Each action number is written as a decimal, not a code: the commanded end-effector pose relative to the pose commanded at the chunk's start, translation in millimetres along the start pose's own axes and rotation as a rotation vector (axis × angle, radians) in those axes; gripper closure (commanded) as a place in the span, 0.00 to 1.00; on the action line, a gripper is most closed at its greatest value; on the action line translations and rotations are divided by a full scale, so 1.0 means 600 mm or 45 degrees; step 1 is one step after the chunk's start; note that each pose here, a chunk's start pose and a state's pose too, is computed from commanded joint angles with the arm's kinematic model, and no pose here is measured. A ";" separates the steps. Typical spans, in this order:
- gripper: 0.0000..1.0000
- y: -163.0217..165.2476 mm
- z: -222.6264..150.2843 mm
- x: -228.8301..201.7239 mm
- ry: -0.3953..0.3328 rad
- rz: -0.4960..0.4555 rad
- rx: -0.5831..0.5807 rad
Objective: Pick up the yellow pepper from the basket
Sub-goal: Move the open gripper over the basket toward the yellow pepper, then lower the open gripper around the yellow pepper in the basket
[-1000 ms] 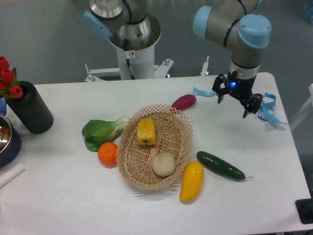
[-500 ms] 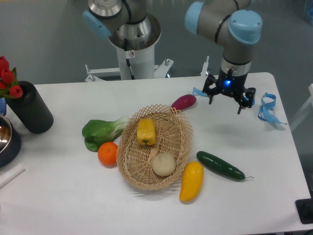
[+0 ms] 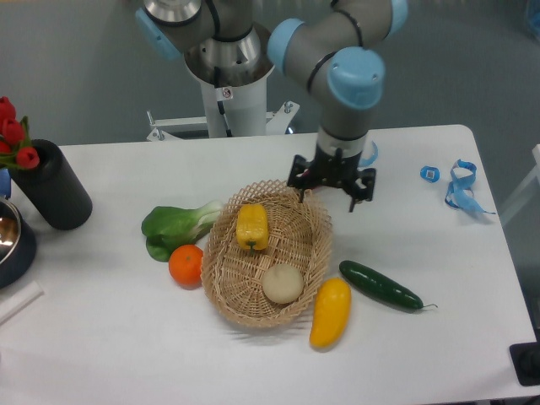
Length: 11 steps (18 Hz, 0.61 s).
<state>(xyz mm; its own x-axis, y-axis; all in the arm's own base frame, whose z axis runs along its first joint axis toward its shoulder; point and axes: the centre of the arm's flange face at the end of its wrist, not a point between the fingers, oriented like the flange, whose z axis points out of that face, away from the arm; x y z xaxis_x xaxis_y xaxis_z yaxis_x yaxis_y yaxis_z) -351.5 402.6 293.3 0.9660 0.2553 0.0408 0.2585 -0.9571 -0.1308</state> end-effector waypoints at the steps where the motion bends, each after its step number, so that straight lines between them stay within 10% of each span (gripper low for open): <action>1: 0.00 -0.008 0.004 0.012 0.004 -0.032 -0.002; 11: 0.00 -0.043 0.053 0.095 0.045 -0.116 -0.066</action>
<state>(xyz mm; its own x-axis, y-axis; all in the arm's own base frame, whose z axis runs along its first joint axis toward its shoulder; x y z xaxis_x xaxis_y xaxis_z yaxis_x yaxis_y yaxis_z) -302.8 446.5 267.3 0.9375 0.3374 0.0852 0.3436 -0.9363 -0.0732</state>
